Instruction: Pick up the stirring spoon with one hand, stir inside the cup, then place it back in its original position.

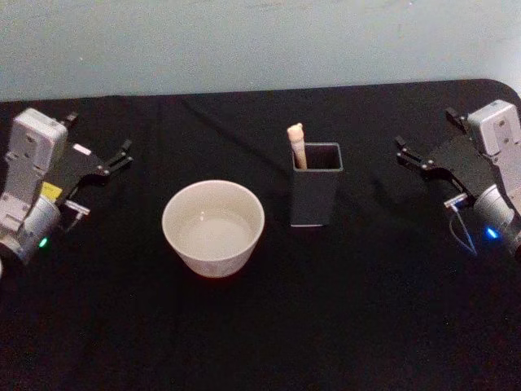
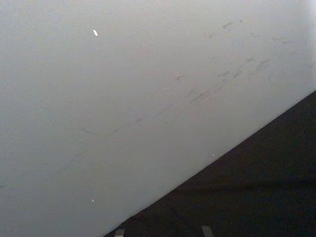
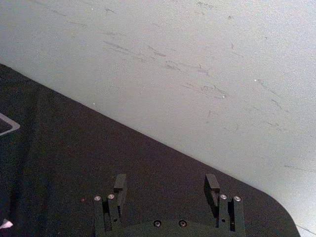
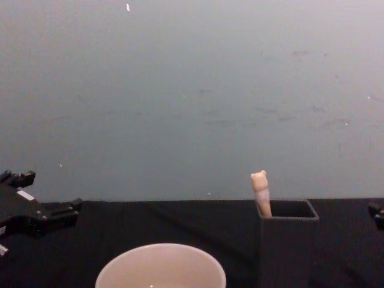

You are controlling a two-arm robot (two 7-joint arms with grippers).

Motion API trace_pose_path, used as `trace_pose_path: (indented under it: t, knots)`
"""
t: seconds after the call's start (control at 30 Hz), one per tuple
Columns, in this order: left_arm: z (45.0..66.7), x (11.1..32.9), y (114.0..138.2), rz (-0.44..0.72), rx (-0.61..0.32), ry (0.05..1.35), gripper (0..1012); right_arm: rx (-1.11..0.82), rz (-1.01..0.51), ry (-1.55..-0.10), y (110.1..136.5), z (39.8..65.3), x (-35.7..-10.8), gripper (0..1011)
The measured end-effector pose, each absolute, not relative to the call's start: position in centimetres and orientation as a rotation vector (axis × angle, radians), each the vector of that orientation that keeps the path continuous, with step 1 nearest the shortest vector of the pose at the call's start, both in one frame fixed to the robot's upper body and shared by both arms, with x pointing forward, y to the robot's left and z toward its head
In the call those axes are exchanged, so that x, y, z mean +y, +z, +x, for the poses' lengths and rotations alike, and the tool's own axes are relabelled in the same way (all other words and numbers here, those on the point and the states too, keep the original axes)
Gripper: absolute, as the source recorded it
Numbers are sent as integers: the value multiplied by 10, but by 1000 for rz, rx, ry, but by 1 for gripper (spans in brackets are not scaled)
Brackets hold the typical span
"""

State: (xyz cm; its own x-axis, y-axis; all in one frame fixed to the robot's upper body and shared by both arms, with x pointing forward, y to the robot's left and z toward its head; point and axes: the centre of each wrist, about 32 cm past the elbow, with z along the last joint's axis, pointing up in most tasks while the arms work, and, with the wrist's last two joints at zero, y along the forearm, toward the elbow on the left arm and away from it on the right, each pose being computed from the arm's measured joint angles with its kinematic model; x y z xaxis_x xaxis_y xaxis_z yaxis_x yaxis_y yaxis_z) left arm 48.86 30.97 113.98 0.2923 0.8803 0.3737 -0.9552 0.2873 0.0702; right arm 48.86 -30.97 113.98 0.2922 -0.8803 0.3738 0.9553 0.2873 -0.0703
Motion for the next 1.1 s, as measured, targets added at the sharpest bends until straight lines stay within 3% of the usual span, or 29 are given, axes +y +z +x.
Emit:
trace_pose_path:
  t: [1.1]
  knots:
    - [489, 310, 1140, 305, -285, 1248, 1001, -285, -304, -1248, 1140, 489, -310, 1002]
